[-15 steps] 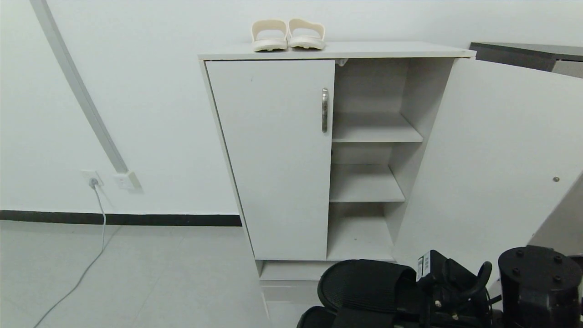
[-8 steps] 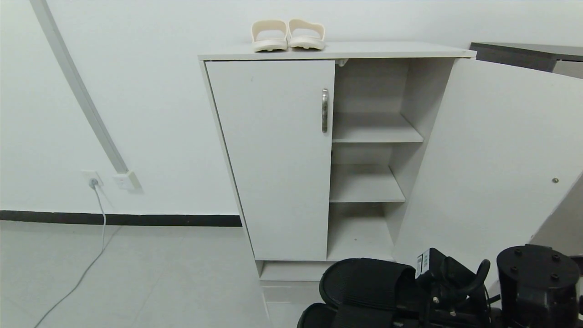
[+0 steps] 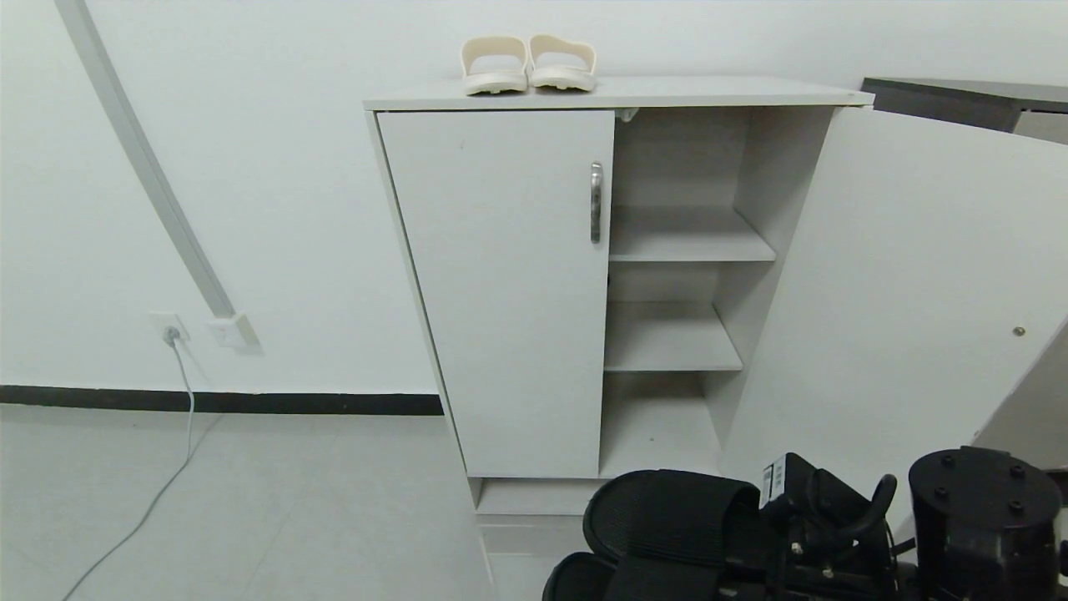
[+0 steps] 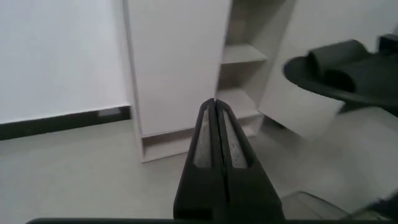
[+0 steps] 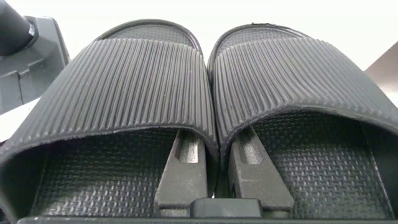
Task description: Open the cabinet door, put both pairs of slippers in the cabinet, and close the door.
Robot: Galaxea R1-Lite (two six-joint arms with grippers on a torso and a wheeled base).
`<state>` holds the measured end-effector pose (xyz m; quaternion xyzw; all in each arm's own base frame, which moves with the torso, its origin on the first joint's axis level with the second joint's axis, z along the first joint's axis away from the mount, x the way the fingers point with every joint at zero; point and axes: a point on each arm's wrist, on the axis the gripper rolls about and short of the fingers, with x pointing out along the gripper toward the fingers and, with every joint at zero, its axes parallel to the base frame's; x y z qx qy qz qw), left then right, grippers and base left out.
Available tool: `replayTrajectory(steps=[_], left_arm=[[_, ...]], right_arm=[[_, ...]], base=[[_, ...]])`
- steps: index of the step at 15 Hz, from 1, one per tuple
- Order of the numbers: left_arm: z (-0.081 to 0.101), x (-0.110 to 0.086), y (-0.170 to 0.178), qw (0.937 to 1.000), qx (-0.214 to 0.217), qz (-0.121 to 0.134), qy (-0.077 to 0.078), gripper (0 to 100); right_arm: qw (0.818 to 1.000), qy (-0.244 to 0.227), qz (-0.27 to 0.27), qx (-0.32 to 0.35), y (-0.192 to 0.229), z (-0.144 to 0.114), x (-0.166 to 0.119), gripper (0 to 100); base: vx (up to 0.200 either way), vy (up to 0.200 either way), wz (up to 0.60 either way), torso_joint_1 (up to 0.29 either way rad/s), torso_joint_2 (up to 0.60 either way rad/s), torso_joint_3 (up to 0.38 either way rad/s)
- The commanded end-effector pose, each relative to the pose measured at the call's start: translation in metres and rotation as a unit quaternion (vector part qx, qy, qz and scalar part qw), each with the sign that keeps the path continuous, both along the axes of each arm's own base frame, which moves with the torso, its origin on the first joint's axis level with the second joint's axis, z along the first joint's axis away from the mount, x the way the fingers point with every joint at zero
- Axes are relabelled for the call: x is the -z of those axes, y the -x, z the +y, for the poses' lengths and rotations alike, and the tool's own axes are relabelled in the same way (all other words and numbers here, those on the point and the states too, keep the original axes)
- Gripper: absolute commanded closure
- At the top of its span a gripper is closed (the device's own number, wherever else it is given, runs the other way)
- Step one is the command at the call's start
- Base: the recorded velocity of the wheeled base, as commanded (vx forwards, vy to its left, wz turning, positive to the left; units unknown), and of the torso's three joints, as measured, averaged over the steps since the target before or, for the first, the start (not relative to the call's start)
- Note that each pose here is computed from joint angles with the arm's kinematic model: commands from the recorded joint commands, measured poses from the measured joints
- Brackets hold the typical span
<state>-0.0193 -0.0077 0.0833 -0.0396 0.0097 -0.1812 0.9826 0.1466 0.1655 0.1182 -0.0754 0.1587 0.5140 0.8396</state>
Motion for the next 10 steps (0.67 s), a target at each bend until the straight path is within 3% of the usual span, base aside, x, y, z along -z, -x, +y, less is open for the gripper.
replayTrajectory(steps=[1, 2, 3, 6, 10], left_arm=[[0.006, 0.002, 0.004, 0.989, -0.144, -0.034, -0.004, 100], [0.01, 0.002, 0.004, 0.9707, -0.237, -0.033, -0.016, 100], [0.012, 0.005, 0.004, 0.9613, -0.273, -0.018, -0.036, 100], [0.007, 0.008, 0.003, 0.9841, -0.172, -0.011, -0.042, 100], [0.007, 0.008, 0.003, 0.9836, -0.175, -0.011, -0.042, 100]], right_arm=[[1.0, -0.002, -0.002, 0.001, 0.0, 0.0, -0.001, 100], [1.0, -0.003, -0.005, 0.003, -0.001, 0.001, -0.002, 100], [1.0, -0.004, -0.012, 0.019, -0.004, 0.003, -0.005, 100], [0.989, -0.01, -0.026, 0.144, -0.022, 0.022, -0.012, 100], [0.947, -0.041, -0.045, 0.315, -0.052, 0.06, -0.019, 100]], base=[[0.0, 0.0, 0.0, 0.0, 0.0, 0.0], [0.0, 0.0, 0.0, 0.0, 0.0, 0.0], [0.0, 0.0, 0.0, 0.0, 0.0, 0.0], [0.0, 0.0, 0.0, 0.0, 0.0, 0.0], [0.0, 0.0, 0.0, 0.0, 0.0, 0.0]])
